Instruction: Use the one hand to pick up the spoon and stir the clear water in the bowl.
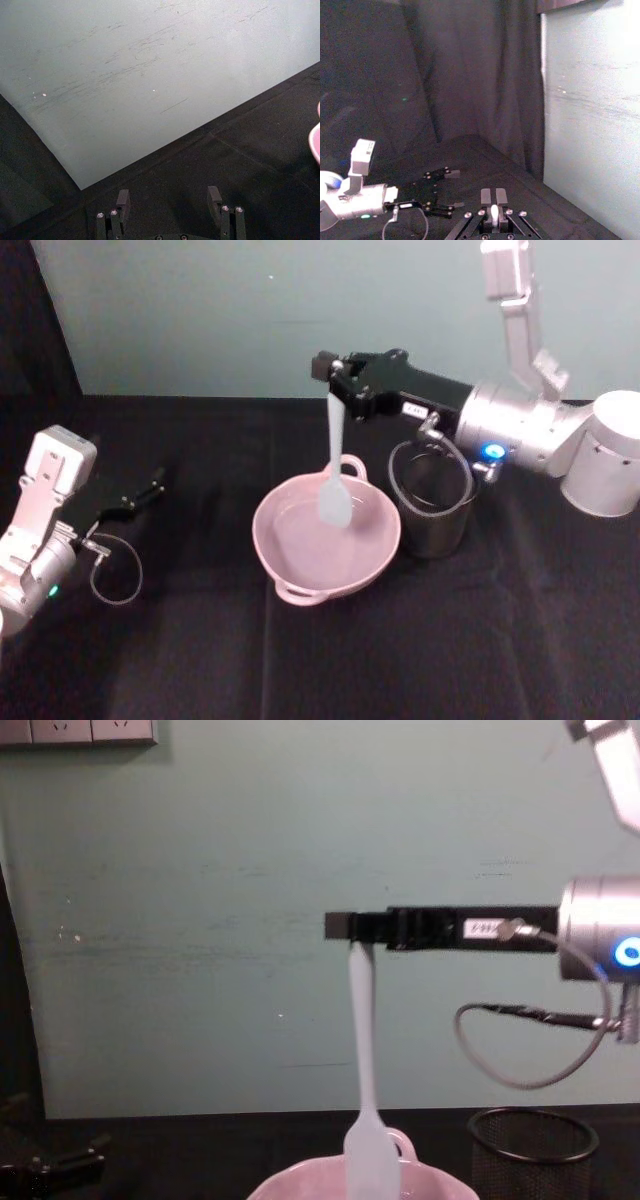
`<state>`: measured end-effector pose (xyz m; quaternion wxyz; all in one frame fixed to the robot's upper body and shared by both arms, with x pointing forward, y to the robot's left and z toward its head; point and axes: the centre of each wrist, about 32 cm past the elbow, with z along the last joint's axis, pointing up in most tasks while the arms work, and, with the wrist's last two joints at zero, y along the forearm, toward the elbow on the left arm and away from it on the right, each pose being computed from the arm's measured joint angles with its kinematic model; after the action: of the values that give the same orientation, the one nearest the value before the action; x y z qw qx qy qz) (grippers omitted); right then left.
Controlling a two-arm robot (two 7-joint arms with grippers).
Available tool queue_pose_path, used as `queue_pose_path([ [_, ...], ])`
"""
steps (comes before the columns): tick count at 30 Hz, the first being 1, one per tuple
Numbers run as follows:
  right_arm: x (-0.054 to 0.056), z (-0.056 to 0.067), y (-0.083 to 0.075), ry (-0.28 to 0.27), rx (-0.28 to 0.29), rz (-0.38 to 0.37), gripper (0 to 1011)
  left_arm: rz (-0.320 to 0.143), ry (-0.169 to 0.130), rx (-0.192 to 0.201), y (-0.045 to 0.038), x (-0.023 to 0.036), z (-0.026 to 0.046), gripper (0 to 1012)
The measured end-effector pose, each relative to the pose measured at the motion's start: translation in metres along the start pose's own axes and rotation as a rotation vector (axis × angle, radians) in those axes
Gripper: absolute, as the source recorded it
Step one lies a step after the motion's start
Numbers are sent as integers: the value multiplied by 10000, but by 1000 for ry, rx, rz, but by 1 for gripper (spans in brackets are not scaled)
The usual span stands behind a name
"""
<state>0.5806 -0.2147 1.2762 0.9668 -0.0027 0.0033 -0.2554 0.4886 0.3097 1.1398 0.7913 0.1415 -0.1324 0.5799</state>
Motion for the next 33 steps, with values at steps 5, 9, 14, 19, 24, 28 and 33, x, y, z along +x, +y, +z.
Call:
queue_pose_path([
  [5, 18, -115, 118, 2, 1, 36, 64, 0, 0, 0, 0, 0, 0, 1011],
  [9, 21, -174, 218, 8, 1, 56, 64, 0, 0, 0, 0, 0, 0, 1011],
  [14, 30, -214, 313, 13, -3, 70, 64, 0, 0, 0, 0, 0, 0, 1011],
  [19, 80, -264, 440, 22, -11, 83, 64, 0, 0, 0, 0, 0, 0, 1011],
  [24, 182, -298, 540, 27, -17, 73, 64, 0, 0, 0, 0, 0, 0, 1011],
  [28, 253, -305, 565, 29, -16, 58, 64, 0, 0, 0, 0, 0, 0, 1011],
  [33, 347, -308, 539, 26, -17, 25, 64, 0, 0, 0, 0, 0, 0, 1011],
])
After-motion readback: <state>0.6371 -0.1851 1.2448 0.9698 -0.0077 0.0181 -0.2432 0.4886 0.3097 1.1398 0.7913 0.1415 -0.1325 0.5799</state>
